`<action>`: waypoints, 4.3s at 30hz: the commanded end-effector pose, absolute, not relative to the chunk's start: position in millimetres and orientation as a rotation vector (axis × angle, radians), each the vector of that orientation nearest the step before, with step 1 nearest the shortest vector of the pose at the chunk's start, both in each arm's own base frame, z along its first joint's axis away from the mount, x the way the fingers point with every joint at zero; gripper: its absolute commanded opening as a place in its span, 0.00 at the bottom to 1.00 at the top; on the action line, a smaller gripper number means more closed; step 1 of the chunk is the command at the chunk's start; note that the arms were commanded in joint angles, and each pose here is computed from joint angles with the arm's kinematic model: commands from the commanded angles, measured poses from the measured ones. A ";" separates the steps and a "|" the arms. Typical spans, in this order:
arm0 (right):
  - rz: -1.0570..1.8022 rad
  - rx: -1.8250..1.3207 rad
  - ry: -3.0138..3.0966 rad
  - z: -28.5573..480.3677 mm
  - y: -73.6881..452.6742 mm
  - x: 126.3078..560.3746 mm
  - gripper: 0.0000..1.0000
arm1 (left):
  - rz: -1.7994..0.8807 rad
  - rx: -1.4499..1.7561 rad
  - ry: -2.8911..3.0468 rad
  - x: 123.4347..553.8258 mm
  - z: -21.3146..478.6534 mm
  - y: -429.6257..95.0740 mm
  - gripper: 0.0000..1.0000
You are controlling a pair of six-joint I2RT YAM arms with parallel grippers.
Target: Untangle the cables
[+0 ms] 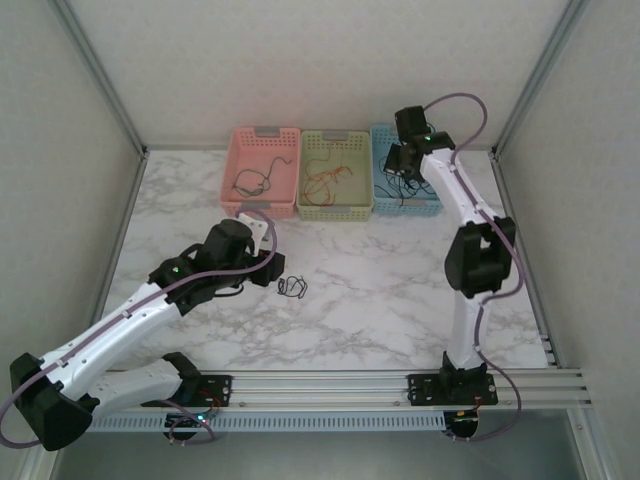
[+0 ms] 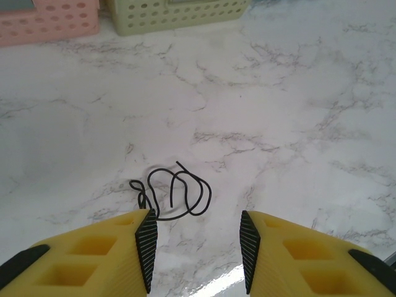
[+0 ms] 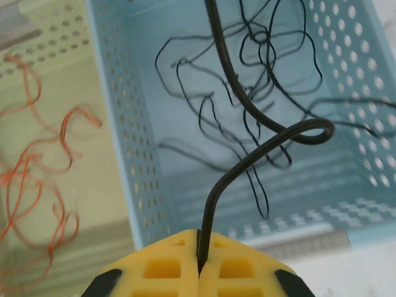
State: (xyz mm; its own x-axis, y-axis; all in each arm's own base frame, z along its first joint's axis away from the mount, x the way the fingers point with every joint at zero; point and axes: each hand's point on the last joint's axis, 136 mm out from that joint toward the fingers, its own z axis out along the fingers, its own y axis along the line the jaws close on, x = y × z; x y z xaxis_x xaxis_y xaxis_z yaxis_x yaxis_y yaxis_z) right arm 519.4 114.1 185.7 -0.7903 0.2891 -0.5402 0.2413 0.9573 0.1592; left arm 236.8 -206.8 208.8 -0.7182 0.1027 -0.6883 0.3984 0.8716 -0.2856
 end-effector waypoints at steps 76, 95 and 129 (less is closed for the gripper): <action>1.069 -0.172 2.975 42.7 361.6 231.4 0.14 | -0.617 -0.313 2.515 248.9 84.6 -155.3 0.60; 1.149 -0.702 2.587 131.3 354.4 218.8 0.00 | -1.157 0.090 2.380 237.5 184.3 -230.4 0.48; 1.398 -0.628 2.396 194.1 356.8 215.1 0.00 | -1.234 0.100 2.482 229.6 150.5 -249.4 0.33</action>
